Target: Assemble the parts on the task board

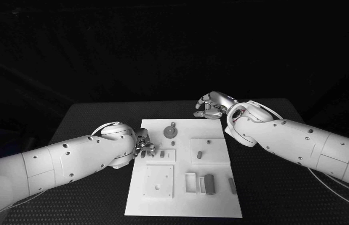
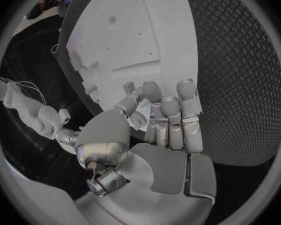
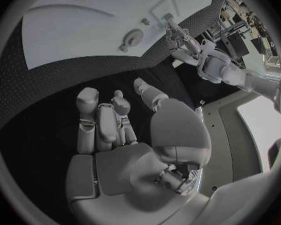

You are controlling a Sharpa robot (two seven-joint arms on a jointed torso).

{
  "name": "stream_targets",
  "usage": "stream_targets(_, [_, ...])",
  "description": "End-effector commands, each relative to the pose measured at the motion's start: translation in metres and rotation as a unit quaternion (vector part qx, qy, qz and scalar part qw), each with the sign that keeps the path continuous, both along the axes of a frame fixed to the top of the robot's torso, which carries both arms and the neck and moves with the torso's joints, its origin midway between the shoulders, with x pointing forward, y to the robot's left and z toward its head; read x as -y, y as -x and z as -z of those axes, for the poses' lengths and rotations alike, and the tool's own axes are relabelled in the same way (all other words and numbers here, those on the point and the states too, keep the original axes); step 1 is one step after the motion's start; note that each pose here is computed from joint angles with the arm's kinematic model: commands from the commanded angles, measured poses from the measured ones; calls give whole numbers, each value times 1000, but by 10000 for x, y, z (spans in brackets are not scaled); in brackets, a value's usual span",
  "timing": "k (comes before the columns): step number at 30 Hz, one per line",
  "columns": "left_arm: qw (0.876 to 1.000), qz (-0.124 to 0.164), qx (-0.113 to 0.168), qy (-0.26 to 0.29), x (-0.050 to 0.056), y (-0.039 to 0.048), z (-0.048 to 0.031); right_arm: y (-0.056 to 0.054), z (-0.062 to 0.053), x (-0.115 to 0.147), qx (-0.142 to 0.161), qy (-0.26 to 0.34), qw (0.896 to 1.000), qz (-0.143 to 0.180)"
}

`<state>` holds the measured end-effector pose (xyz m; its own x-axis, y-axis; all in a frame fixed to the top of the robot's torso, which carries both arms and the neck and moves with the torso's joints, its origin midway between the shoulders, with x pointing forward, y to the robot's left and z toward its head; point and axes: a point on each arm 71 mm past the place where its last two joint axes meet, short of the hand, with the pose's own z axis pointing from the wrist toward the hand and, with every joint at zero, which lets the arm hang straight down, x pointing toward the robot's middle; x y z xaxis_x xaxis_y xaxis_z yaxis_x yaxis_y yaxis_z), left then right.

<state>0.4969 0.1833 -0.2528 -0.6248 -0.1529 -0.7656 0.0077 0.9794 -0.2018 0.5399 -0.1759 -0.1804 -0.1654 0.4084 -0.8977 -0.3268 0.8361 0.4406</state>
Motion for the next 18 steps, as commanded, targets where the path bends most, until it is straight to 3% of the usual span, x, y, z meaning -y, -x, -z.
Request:
stream_targets(1, [1000,6,-6,-6,8,9,11,4,7,-10,-3,3,1000,-5])
stream_targets(18, [1000,8,-10,-8,9,17,15,3,8,-16,-3,3,1000,-5])
